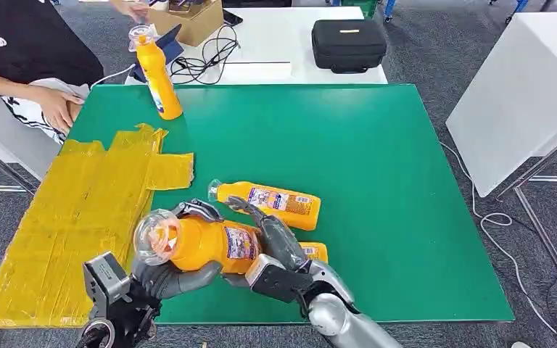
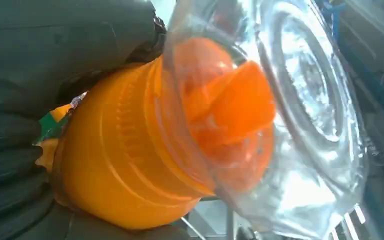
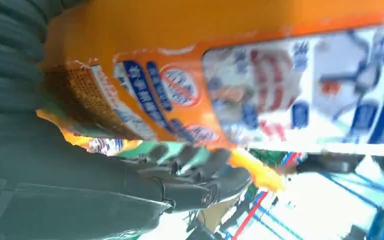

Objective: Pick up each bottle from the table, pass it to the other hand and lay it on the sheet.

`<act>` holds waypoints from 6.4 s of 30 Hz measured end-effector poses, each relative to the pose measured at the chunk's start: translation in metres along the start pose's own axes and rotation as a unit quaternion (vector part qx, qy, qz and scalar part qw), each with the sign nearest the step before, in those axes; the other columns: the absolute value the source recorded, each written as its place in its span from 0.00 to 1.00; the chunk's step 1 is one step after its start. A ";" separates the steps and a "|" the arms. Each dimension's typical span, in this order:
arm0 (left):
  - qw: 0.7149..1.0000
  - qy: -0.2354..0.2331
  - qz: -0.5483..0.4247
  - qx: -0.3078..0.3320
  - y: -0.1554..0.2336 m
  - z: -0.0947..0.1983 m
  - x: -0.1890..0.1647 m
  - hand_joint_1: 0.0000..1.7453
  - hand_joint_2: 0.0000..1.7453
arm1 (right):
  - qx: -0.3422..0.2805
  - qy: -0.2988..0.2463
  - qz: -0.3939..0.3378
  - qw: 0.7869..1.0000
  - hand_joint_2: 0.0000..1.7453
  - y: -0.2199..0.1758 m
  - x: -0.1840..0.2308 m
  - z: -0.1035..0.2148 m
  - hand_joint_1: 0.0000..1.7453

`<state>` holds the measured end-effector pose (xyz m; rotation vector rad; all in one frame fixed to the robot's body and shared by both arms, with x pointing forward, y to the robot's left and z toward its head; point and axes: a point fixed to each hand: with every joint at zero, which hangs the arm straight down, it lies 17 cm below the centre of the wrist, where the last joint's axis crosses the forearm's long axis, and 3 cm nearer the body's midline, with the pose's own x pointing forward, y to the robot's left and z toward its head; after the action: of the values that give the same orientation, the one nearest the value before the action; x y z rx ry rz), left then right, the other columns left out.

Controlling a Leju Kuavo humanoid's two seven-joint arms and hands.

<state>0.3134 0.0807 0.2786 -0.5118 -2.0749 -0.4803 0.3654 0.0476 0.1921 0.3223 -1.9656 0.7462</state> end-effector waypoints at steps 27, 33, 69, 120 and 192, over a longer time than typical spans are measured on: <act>0.940 -0.013 -0.300 0.164 0.081 0.021 0.025 1.00 1.00 | -0.166 -0.081 -0.016 0.983 1.00 -0.105 0.066 0.047 0.00; 0.933 -0.009 -0.313 0.176 0.087 0.027 0.028 1.00 1.00 | -0.188 -0.094 -0.008 0.978 1.00 -0.123 0.079 0.061 0.00; 0.616 0.220 -0.756 -0.029 0.163 0.031 -0.134 1.00 1.00 | -0.220 -0.078 0.152 0.961 1.00 -0.139 0.091 0.143 0.00; 0.665 0.433 -0.606 -0.051 0.210 0.078 -0.250 0.00 1.00 | -0.200 -0.058 0.168 0.964 1.00 -0.132 0.084 0.141 0.00; 0.995 -0.071 0.074 0.010 0.025 0.020 0.020 0.00 1.00 | 0.136 0.176 0.303 0.927 1.00 -0.089 -0.083 0.093 0.00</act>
<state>0.3026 0.1159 0.2889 -0.6989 -2.1546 -0.3453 0.3860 -0.0866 0.1211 -0.2679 -1.6121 1.3749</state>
